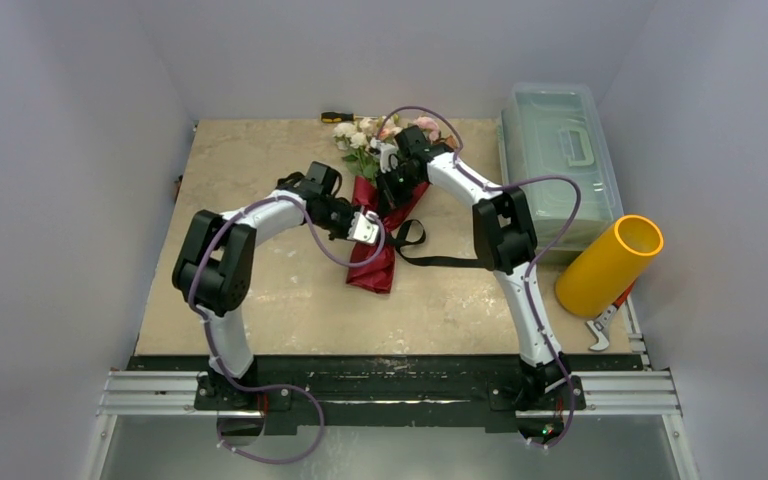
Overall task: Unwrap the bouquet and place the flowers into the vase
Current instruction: Untie the ribbon from the wrapping paper.
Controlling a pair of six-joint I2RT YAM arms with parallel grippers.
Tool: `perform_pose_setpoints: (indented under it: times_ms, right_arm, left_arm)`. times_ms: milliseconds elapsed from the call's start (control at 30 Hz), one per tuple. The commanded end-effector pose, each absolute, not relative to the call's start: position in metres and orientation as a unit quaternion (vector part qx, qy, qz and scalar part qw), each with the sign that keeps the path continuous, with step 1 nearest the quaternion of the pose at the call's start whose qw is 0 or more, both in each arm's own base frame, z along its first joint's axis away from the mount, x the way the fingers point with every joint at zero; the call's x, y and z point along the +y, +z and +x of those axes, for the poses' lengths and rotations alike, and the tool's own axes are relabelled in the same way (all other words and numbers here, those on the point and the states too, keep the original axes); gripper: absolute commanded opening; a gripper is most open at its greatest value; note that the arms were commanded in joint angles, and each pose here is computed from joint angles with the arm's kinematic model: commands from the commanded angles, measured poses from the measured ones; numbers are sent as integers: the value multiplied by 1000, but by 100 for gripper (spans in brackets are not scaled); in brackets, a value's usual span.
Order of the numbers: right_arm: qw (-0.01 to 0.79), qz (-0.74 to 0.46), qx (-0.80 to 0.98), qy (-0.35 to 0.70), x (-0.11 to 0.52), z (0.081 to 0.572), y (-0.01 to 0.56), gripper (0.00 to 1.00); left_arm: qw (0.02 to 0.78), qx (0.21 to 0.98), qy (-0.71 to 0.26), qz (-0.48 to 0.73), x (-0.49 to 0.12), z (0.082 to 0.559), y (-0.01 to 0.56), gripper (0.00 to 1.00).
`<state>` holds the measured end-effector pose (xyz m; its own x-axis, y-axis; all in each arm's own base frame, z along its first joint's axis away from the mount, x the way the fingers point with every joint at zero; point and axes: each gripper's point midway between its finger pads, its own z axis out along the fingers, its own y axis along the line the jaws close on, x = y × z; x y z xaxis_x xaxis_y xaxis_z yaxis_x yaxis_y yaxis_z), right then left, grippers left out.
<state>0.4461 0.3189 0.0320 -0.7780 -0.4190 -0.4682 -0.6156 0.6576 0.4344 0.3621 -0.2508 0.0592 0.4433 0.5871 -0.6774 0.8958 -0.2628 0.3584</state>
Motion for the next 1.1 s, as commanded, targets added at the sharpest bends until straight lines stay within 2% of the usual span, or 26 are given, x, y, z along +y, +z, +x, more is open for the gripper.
perform_pose_setpoints:
  times_ms: [0, 200, 500, 667, 767, 800, 833, 867, 933, 1067]
  right_arm:
    - [118, -283, 931, 197, 280, 440, -40, 0]
    - [119, -287, 930, 196, 279, 439, -41, 0]
    - [125, -290, 928, 196, 279, 441, -38, 0]
    - [127, -293, 927, 197, 280, 441, -37, 0]
    - [131, -294, 928, 190, 278, 443, -32, 0]
    - [134, -295, 927, 190, 279, 444, -29, 0]
    - [136, -292, 927, 193, 280, 444, -27, 0]
    - [137, -290, 927, 196, 282, 444, -25, 0]
    - [136, -288, 926, 202, 284, 443, -22, 0]
    - [135, -282, 927, 206, 286, 442, -21, 0]
  left_arm:
    - [297, 454, -262, 798, -223, 311, 50, 0]
    - [266, 436, -243, 824, -205, 305, 37, 0]
    - [267, 411, -179, 853, -184, 315, 32, 0]
    - [249, 373, -156, 880, -167, 307, 27, 0]
    - [255, 407, -173, 860, -174, 319, 41, 1]
    - [268, 423, -181, 846, -181, 329, 56, 22]
    - [285, 436, -193, 832, -188, 337, 71, 32]
    - [309, 445, -202, 816, -195, 346, 88, 34]
    - [354, 456, -211, 789, -210, 362, 119, 31]
    - [408, 463, -218, 756, -227, 377, 142, 26]
